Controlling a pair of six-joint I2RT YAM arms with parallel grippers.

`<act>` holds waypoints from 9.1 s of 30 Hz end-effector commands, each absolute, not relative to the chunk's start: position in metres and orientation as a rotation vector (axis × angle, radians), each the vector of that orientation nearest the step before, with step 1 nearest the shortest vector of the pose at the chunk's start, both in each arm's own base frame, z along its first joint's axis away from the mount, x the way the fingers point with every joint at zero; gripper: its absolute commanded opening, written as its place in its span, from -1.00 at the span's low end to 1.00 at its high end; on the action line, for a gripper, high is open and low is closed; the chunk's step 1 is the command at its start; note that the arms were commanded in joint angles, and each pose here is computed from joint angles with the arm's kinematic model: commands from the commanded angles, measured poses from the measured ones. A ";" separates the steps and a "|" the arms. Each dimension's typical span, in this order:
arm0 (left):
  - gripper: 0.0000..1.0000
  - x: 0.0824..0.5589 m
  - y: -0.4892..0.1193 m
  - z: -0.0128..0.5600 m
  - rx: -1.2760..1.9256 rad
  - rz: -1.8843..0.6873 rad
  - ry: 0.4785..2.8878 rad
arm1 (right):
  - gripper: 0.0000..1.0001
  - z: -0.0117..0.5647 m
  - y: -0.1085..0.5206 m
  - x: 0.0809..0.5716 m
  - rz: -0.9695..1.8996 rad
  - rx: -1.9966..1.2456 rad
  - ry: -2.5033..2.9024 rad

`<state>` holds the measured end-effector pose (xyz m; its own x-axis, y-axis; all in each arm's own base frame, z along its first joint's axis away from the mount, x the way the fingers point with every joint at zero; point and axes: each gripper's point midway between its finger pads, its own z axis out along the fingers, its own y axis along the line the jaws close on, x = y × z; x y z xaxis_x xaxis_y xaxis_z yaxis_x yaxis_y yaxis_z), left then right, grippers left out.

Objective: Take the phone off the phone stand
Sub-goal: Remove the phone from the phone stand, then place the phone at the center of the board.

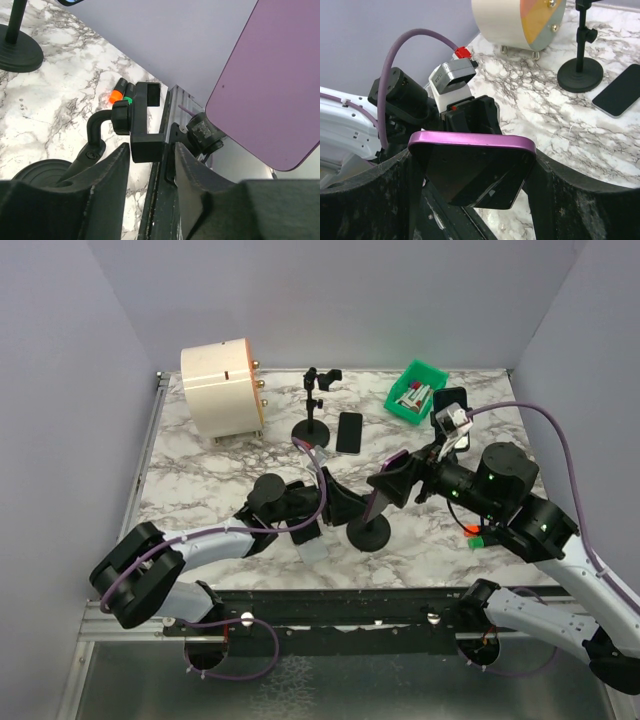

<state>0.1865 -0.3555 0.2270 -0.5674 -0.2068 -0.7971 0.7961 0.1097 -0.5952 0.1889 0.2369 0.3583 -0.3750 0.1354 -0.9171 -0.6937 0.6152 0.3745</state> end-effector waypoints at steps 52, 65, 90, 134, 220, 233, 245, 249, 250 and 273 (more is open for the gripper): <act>-0.01 0.200 -0.364 0.353 0.843 -1.242 1.419 | -0.99 0.399 0.229 0.243 0.754 -0.212 1.816; -0.92 0.200 -0.363 0.349 0.837 -1.216 1.410 | -0.99 0.403 0.231 0.243 0.775 -0.202 1.808; -1.00 0.198 -0.360 0.384 0.722 -1.242 1.291 | 0.99 0.399 0.249 0.230 0.886 -0.288 1.787; -1.00 0.093 -0.307 0.448 0.731 -1.691 1.045 | 0.08 0.450 0.264 0.104 1.493 -0.702 1.248; 0.98 0.209 -0.176 0.331 0.259 -0.618 1.353 | -0.99 0.096 0.200 0.501 0.300 0.117 2.488; 0.98 0.211 -0.178 0.328 0.263 -0.612 1.369 | -0.98 0.079 0.198 0.508 0.380 0.205 2.526; 0.98 0.211 -0.180 0.326 0.277 -0.613 1.373 | -0.98 0.065 0.212 0.512 0.547 0.235 2.578; 0.98 0.212 -0.181 0.325 0.281 -0.612 1.377 | -0.84 0.062 0.213 0.515 0.544 0.222 2.593; 0.98 0.212 -0.181 0.325 0.281 -0.611 1.377 | -0.76 0.060 0.212 0.514 0.540 0.220 2.598; 0.98 0.212 -0.183 0.324 0.291 -0.614 1.382 | -0.05 0.054 0.185 0.505 0.360 0.201 2.615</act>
